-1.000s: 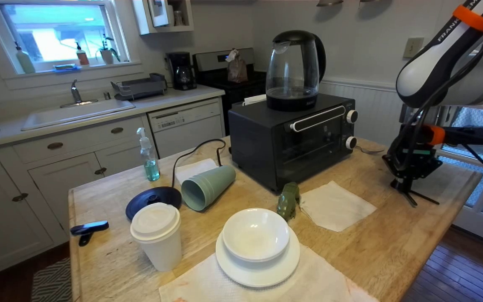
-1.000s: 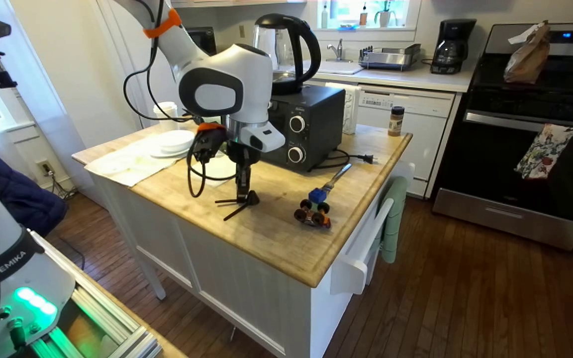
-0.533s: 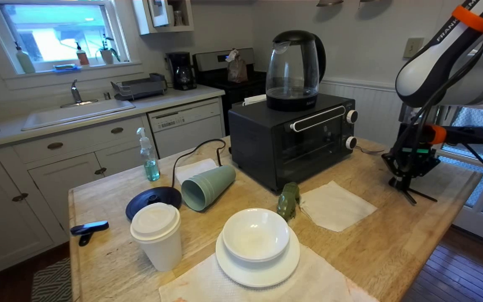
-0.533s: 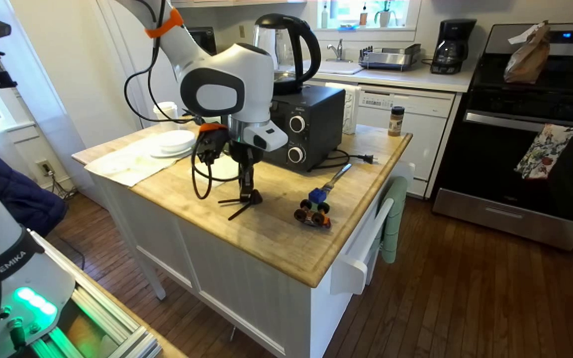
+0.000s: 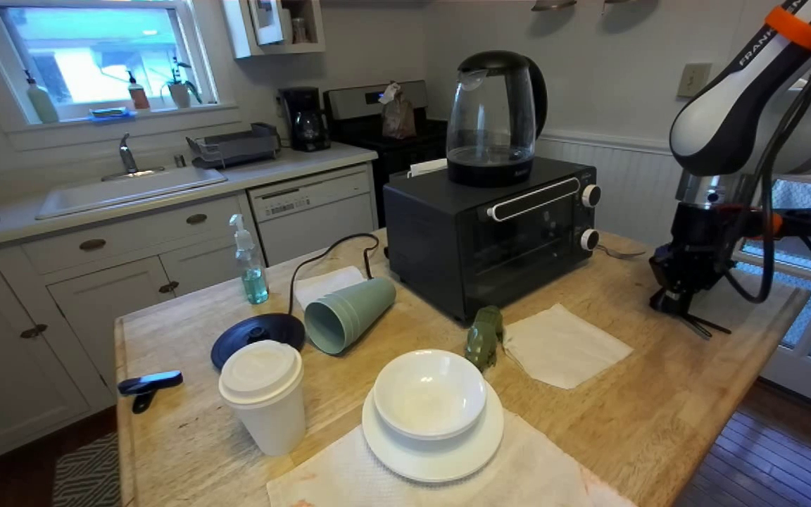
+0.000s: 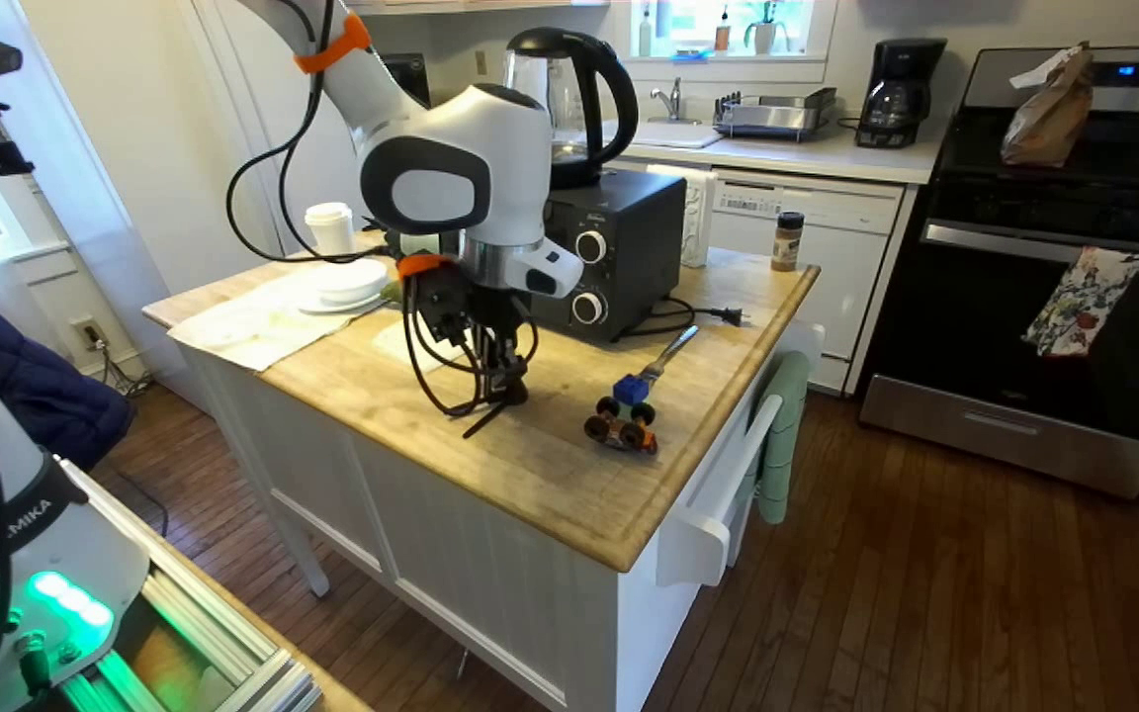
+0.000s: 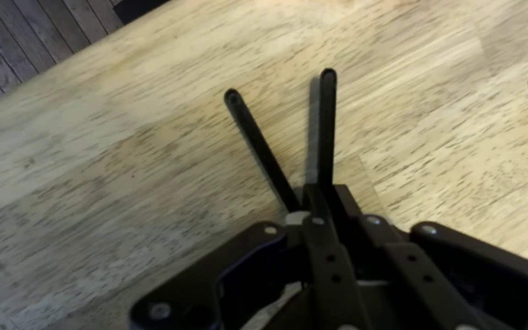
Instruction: Stack the two black ladles together.
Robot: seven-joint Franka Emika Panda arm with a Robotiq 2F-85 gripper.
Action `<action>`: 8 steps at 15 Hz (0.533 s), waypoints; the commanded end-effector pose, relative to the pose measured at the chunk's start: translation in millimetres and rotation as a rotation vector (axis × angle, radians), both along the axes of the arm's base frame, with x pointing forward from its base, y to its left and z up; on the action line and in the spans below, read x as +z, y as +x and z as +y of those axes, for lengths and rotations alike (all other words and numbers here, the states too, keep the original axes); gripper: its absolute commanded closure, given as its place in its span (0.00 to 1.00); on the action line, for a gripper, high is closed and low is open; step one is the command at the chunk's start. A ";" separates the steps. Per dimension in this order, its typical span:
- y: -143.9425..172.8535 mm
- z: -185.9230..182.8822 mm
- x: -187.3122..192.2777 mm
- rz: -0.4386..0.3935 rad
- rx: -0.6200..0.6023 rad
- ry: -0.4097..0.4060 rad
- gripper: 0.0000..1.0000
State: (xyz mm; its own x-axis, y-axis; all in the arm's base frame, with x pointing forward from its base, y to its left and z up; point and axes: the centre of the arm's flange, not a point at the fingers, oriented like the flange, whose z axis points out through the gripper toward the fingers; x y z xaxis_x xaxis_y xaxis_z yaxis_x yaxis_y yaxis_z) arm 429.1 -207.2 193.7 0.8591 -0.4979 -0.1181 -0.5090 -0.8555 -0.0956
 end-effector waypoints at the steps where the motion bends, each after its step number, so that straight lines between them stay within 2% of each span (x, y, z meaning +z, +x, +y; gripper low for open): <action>1: -0.8 -7.2 5.9 -0.036 0.136 0.032 0.98; 8: -2.3 -4.9 0.4 -0.022 0.318 0.041 0.98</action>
